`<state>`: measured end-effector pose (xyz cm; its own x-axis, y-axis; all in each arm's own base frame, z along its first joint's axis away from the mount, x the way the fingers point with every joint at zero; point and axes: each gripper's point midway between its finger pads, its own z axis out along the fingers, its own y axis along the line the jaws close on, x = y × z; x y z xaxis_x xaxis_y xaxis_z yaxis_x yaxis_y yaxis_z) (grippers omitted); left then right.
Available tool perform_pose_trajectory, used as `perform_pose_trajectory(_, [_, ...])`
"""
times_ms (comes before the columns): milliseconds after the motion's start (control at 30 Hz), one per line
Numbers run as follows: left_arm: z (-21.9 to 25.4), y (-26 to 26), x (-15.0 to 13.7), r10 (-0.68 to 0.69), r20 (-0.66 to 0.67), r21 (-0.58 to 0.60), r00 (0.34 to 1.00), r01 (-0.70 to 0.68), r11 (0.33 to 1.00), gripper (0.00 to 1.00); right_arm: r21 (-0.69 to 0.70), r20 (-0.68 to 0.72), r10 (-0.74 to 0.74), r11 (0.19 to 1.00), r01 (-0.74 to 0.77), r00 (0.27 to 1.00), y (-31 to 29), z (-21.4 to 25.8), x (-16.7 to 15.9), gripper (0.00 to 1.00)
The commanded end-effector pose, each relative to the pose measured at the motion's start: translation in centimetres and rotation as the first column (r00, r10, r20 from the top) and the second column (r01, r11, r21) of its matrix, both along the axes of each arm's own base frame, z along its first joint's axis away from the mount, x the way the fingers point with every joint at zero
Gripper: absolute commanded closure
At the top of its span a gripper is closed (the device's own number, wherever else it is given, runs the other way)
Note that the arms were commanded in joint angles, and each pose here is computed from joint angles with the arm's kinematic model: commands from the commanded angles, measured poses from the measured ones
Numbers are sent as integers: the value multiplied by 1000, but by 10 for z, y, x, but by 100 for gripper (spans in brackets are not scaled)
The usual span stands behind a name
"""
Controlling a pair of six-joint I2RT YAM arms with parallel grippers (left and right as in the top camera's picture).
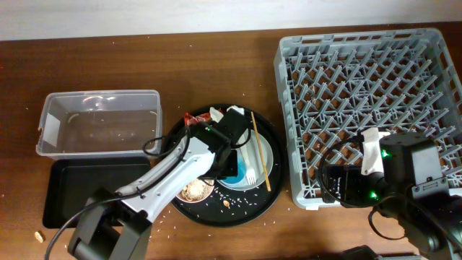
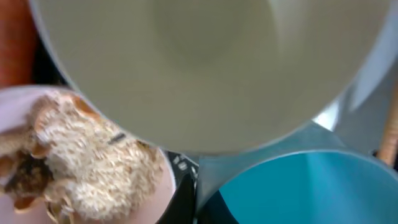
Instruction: Sort waste into correct bins and load items into the dishwasher rack
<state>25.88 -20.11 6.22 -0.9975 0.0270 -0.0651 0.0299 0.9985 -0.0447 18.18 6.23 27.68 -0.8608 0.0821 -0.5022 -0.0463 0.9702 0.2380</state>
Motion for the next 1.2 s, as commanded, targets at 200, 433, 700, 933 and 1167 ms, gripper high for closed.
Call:
perform_pose_trajectory(200, [158,-9,-22,-83,302,-421,950,211,882,100,98,36,67,993,-70,997,21,12,2,1])
perform_pose_trajectory(433, [301,-10,-42,-105,615,-726,781,614,311,100,404,408,597,560,-723,691,137,92,-28,9])
perform_pose_trajectory(700, [325,-16,-63,-151,671,-714,726,688,131,100,277,596,652,381,-882,469,185,122,-22,10])
perform_pose_trajectory(933, [344,-16,-83,-186,728,-675,660,738,-22,100,200,653,660,323,-925,371,188,129,-25,9])
perform_pose_trajectory(1167, [350,1,-75,-147,739,-667,658,744,-24,100,237,609,617,458,-856,499,179,126,-10,5])
